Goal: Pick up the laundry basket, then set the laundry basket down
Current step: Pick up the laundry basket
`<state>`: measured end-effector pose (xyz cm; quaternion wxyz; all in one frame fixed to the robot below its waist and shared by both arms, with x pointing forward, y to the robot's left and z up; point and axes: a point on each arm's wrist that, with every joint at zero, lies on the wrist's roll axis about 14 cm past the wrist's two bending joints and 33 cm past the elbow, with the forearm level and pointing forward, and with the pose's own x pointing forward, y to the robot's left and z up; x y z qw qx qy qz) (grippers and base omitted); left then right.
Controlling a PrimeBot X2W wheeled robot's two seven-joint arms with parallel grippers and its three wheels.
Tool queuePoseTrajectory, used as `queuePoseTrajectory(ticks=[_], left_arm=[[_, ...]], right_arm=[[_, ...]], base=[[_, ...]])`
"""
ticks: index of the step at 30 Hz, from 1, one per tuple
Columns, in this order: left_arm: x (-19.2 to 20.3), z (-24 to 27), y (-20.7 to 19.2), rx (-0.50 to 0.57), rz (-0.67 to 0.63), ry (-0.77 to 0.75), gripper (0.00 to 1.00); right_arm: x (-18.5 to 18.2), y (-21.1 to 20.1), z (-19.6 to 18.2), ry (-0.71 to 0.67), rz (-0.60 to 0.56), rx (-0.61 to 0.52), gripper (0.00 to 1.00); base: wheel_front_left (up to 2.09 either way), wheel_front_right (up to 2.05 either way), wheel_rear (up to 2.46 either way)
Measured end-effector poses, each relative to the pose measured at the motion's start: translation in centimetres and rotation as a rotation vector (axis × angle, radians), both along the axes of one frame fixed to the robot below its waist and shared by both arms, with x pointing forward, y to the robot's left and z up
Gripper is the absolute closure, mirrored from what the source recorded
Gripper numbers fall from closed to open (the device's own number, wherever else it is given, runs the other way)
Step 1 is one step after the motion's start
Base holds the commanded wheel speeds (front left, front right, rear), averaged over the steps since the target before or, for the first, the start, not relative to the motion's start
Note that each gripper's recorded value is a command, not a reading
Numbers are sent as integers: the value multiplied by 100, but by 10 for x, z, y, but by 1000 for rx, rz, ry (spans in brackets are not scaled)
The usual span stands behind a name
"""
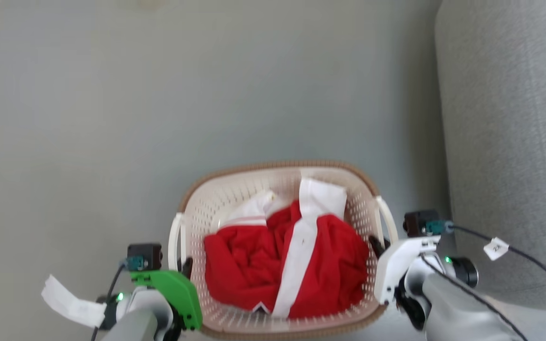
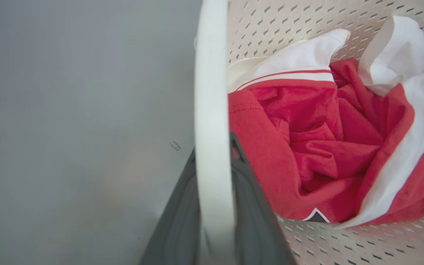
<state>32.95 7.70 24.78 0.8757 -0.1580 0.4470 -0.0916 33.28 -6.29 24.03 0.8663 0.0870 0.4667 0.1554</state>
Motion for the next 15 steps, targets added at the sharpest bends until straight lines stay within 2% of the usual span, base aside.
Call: queuePoseTrajectory(ticks=[15], left_arm=[[-59, 15, -4, -7, -38, 64, 100]], right_arm=[[-62, -1, 19, 78, -3, 8, 100]], base=[[0, 0, 0]])
